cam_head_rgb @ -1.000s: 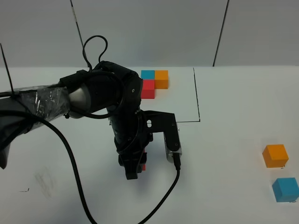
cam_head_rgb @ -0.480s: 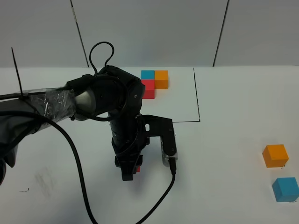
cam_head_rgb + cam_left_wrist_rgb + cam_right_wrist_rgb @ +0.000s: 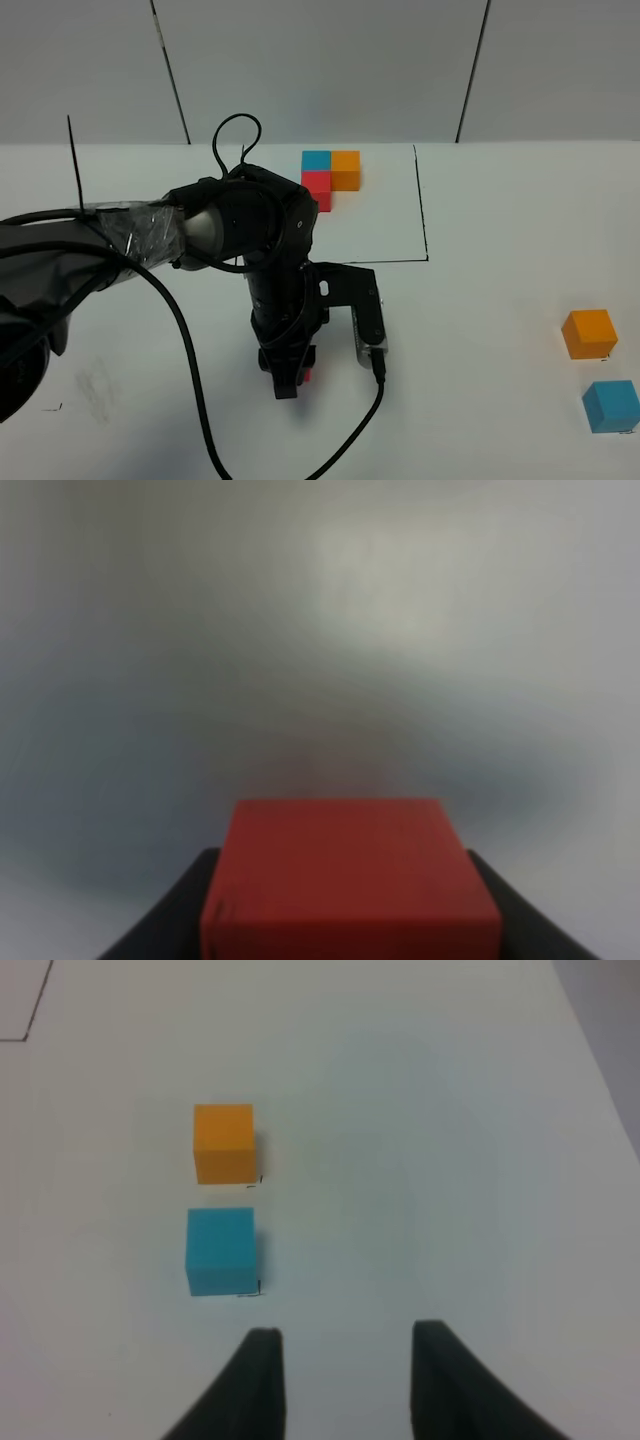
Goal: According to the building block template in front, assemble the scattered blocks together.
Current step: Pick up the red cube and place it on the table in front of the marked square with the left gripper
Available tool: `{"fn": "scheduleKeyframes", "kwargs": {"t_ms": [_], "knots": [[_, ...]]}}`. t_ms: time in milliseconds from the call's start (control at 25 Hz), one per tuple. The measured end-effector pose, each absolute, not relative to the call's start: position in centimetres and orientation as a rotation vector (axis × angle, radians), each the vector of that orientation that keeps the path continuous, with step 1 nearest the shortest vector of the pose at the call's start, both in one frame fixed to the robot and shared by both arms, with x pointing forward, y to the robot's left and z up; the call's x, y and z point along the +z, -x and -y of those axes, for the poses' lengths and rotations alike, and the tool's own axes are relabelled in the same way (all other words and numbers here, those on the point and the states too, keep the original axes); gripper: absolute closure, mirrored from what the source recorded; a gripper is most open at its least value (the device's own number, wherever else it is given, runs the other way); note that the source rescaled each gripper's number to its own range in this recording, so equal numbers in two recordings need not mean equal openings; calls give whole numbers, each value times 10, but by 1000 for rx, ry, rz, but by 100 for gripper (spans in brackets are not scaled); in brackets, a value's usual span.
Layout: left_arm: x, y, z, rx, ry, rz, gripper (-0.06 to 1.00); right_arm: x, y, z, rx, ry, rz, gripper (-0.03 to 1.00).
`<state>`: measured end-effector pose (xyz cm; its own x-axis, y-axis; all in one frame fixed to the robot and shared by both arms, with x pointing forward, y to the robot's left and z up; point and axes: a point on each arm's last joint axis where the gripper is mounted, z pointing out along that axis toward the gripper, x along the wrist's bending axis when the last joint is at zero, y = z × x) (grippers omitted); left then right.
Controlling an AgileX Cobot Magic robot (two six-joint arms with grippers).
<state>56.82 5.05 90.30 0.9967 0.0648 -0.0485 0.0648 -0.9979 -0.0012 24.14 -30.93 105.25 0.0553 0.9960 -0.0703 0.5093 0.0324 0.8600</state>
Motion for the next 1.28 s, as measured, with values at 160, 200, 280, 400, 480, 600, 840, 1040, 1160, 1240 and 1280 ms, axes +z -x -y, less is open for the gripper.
{"fn": "scheduleKeyframes", "kwargs": {"t_ms": [160, 200, 280, 400, 480, 600, 840, 1040, 1160, 1240, 1280], "knots": [[902, -567, -49, -97, -3120, -121, 94, 1052, -241, 309, 814, -1577, -1553, 97], [902, -567, -48, -106, -3111, -130, 94, 1052, -241, 309, 814, -1577, -1553, 97], [902, -565, -46, -109, -3109, -123, 94, 1052, -241, 309, 814, -1577, -1553, 97], [902, -560, -40, -104, -3120, -81, 94, 1052, -241, 309, 814, -1577, -1553, 97], [902, -556, -35, -100, -3123, -66, 94, 1052, -241, 309, 814, -1577, -1553, 97], [902, -554, -33, -100, -3123, -113, 94, 1052, -241, 309, 814, -1577, -1553, 97], [901, -553, -35, -131, -3140, -208, 94, 1052, -241, 309, 814, -1577, -1553, 97], [901, -551, -33, -139, -3145, -217, 94, 1052, -241, 309, 814, -1577, -1553, 97], [901, -551, -33, -136, -3144, -222, 94, 1052, -241, 309, 814, -1577, -1553, 97], [901, -552, -33, -121, -3141, -220, 94, 1052, -241, 309, 814, -1577, -1553, 97], [900, -553, -33, -110, -3138, -218, 94, 1052, -241, 309, 814, -1577, -1553, 97]]}}
